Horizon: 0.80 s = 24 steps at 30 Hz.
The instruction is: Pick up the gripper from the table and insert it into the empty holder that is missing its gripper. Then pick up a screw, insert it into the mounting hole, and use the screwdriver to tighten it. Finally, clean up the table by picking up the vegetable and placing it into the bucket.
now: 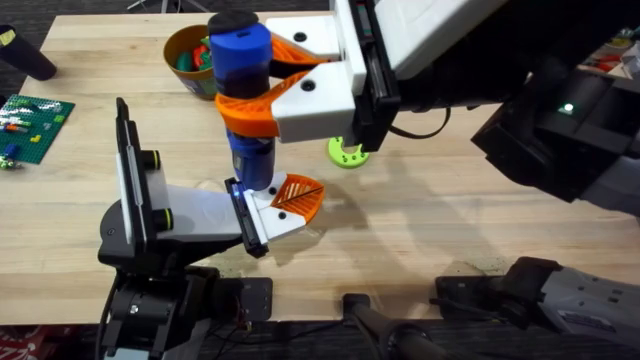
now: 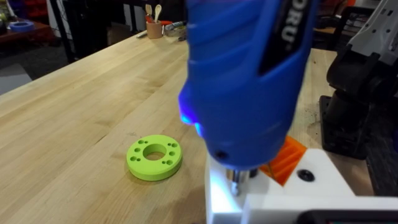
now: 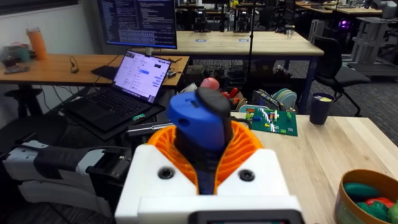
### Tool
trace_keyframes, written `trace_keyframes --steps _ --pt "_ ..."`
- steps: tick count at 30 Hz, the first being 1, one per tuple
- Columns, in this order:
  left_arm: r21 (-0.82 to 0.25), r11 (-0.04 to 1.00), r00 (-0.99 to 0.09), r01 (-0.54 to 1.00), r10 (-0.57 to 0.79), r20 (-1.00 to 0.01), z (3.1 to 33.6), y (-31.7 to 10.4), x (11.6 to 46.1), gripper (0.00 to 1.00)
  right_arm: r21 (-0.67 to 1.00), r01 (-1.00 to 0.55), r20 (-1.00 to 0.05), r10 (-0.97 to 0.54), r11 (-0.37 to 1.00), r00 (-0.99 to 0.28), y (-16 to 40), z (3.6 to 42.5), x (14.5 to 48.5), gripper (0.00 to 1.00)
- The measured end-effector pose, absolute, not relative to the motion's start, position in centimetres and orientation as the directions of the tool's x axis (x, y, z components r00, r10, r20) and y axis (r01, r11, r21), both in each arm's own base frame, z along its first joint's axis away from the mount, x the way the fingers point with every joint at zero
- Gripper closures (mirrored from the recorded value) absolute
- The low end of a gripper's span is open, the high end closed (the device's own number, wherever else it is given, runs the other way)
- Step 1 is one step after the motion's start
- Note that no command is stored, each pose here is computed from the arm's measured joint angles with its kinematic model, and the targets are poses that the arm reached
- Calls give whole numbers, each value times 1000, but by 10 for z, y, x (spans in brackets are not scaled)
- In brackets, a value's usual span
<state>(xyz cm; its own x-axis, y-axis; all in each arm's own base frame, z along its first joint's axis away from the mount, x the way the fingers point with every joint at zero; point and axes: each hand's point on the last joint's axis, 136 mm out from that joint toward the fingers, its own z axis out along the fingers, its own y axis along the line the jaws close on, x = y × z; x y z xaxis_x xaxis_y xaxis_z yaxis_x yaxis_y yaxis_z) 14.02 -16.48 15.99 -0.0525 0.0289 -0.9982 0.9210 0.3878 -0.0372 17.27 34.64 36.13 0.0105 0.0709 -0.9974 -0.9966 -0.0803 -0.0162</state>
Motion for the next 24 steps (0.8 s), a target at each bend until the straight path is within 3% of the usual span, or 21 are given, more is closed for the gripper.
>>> trace_keyframes --steps 10,17,24 --pt "-44 385 -59 922 26 -998 160 -165 140 995 -7 -997 -995 101 -80 -1 345 369 173 897" --pt "-44 384 -59 922 26 -998 160 -165 140 995 94 -992 -993 58 -82 -99 347 360 174 897" --pt "-44 384 -59 922 26 -998 160 -165 140 995 112 -990 -992 42 -89 -116 346 365 174 897"
